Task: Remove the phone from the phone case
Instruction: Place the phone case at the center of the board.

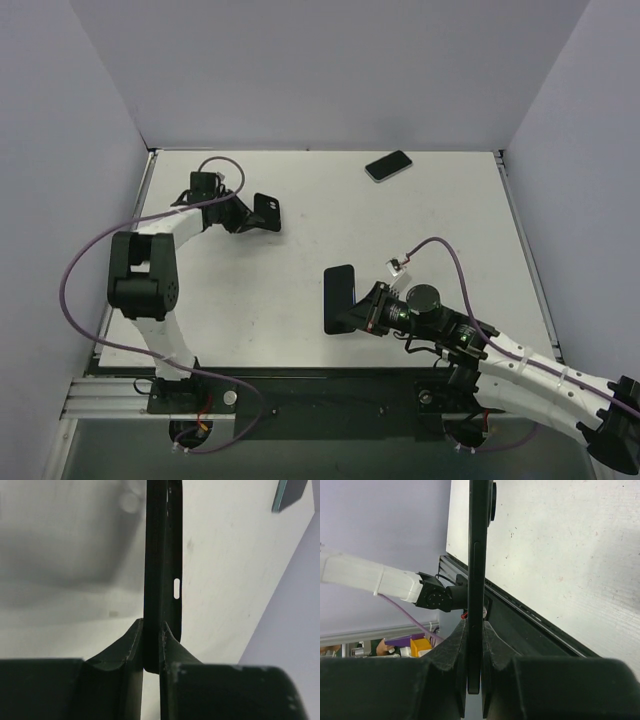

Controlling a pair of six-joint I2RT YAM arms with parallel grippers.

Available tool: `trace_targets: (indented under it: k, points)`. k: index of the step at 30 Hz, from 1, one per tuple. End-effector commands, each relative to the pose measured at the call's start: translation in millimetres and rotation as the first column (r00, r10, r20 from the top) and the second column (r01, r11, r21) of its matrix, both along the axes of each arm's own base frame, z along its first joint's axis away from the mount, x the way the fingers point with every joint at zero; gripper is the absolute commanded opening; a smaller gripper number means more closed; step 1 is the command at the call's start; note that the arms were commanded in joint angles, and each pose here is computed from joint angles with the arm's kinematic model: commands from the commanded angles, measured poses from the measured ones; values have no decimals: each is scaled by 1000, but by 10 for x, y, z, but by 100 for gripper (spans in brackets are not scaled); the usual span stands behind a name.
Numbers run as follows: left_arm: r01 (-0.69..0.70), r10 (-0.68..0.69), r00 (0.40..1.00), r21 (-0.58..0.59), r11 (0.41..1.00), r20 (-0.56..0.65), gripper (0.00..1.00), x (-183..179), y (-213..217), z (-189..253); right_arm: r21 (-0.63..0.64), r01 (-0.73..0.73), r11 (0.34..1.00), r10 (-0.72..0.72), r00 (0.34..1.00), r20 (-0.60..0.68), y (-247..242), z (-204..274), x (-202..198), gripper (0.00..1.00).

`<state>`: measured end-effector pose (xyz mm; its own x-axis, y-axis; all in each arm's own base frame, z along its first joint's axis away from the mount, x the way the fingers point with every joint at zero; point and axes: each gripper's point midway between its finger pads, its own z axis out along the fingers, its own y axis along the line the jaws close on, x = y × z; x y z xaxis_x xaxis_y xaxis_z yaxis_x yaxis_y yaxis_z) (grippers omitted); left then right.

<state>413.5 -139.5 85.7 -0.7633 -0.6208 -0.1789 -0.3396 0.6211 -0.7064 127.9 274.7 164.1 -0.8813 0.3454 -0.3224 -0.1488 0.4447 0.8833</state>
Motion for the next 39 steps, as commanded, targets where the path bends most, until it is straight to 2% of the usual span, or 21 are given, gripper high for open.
trace_targets:
  k: [1, 3, 6, 7, 11, 15, 16, 17, 20, 23, 24, 25, 26, 27, 29, 30, 31, 32, 33, 34, 39]
  points:
    - [141, -143, 987, 33, 989, 72, 0, 595, -36, 59, 77, 21, 997, -28, 996, 89, 24, 277, 83, 0]
    - [164, -166, 986, 61, 984, 16, 1, 785, 49, -143, 78, 24, 997, -31, 996, 84, 23, 264, 79, 0]
    - [151, -152, 988, 30, 988, 19, 2, 1075, 94, -226, 79, 32, 996, -39, 996, 83, 26, 267, 87, 0]
    - [150, -153, 986, 47, 988, 59, 3, 1193, 105, -134, 78, 30, 997, -37, 996, 85, 34, 272, 82, 0]
    - [129, -131, 991, 64, 990, 20, 13, 1367, 194, -266, 57, 44, 997, -48, 996, 78, 53, 215, 120, 0]
    - [94, -90, 995, 111, 989, -43, 52, 1370, 365, -420, 57, 42, 997, -46, 997, 61, 154, 170, 171, 0]
    - [94, -88, 995, 121, 988, -53, 57, 1336, 390, -397, 54, 41, 998, -44, 997, 59, 199, 149, 200, 0]
    - [99, -91, 994, 136, 986, -61, 69, 1283, 404, -403, 59, 43, 997, -47, 997, 65, 231, 169, 229, 0]
    - [83, -73, 996, 213, 973, -55, 82, 1155, 526, -176, 27, 43, 999, -45, 997, 62, 351, 116, 357, 0]
    - [47, -34, 998, 299, 953, -48, 85, 961, 682, 194, 4, 46, 999, -46, 996, 78, 508, 134, 531, 0]
    - [24, -4, 998, 347, 938, -60, 85, 891, 780, 203, -23, 39, 999, -38, 998, 56, 575, 1, 581, 0]
    - [-8, 10, 1000, 367, 930, -4, 85, 842, 822, 487, -30, 37, 999, -36, 998, 58, 690, -40, 669, 0]
    - [-20, 20, 1000, 385, 923, 5, 85, 752, 860, 534, -34, 37, 999, -35, 998, 56, 745, -63, 711, 0]
    - [-55, 25, 996, 388, 920, 81, 85, 716, 876, 814, -38, 35, 999, -33, 998, 50, 879, -125, 806, 0]
    - [-100, 40, 987, 401, 911, 156, 85, 515, 912, 1048, -28, 26, 999, -25, 999, 47, 1118, -199, 947, 0]
    - [-128, 51, 979, 397, 909, 198, 85, 503, 925, 1136, 10, 25, 1000, -26, 997, 68, 1276, -74, 1041, 0]
    - [-146, 54, 971, 397, 906, 234, 85, 354, 933, 1244, -24, 20, 999, -19, 999, 47, 1376, -289, 1077, 0]
    - [-195, 58, 939, 382, 903, 340, 85, 338, 958, 1545, 12, 20, 1000, -21, 998, 67, 1540, -174, 1169, 0]
    - [-188, 58, 944, 385, 904, 326, 86, 246, 957, 1421, -15, 14, 1000, -13, 999, 38, 1653, -391, 1192, 0]
    - [-216, 52, 915, 376, 901, 401, 86, 226, 965, 1629, 31, 24, 999, -25, 998, 57, 1784, -265, 1275, 0]
    - [-205, 7, 897, 402, 892, 441, 87, 51, 885, 1564, 0, 41, 999, -41, 997, 65, 2147, -596, 1384, 0]
